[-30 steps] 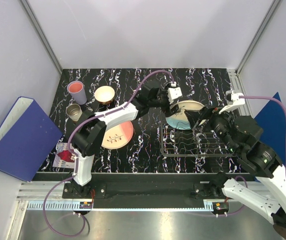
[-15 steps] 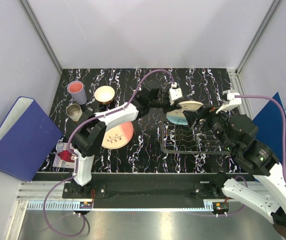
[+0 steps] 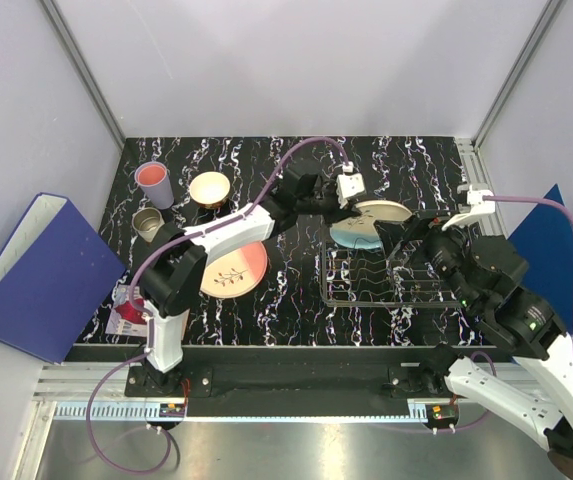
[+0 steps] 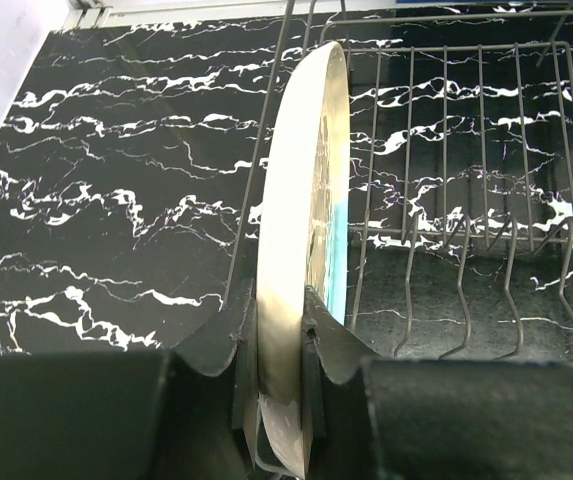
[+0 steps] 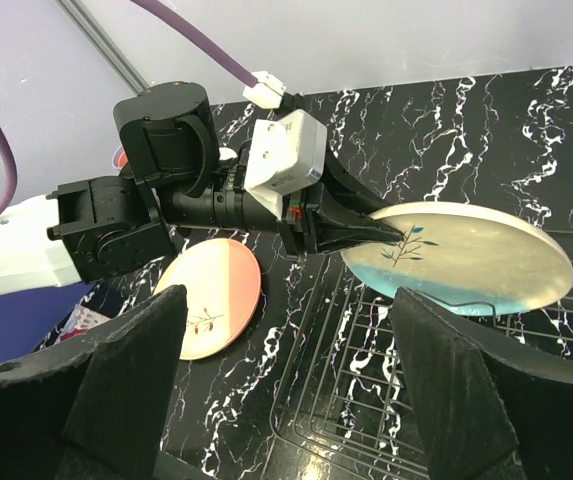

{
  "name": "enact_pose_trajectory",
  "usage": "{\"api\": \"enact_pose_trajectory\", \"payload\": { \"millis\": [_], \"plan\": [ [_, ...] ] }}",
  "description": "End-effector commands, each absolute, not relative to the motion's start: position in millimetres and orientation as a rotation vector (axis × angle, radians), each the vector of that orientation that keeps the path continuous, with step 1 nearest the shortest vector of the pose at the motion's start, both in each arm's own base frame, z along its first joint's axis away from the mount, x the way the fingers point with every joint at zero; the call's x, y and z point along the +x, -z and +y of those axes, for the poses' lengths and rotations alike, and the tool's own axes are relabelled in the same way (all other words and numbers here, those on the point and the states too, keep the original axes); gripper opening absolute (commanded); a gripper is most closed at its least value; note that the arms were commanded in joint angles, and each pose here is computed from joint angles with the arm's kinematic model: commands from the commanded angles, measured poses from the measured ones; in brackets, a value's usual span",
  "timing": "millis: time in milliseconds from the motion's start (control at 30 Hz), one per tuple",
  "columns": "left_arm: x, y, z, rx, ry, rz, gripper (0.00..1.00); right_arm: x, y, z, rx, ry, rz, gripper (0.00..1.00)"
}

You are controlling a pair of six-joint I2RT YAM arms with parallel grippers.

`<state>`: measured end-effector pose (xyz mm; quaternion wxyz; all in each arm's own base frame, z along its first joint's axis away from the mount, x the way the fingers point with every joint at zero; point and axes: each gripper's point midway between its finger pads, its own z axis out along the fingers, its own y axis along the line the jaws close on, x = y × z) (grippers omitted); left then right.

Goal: Unload the mixed dishes from the dish rack
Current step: Pick up the plate from the dish rack.

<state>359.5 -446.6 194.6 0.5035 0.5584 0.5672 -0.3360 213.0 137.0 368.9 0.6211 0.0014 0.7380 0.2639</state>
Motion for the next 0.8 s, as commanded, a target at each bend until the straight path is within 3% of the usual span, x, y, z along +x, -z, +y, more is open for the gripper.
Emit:
{"api": "enact_pose_trajectory", "payload": {
  "millis": [0, 433, 567, 767],
  "plan": [
    [371, -361, -442, 1.148, 0.747, 1.004, 0.00, 213, -384, 129, 0.047, -0.608, 1.639, 0.90],
    [361, -482, -406, 0.869, 0.896, 0.837, 0.00, 207, -387, 115, 0.097, -0.599, 1.606, 0.90],
    [369, -502, -370, 0.661, 0.930, 0.934, 0.00, 203, -395, 104, 0.136, -0.591, 1.572, 0.89],
    [392, -513, -310, 0.306, 0.991, 1.316, 0.00, 199, -412, 92, 0.214, -0.611, 1.525, 0.88]
  ]
}}
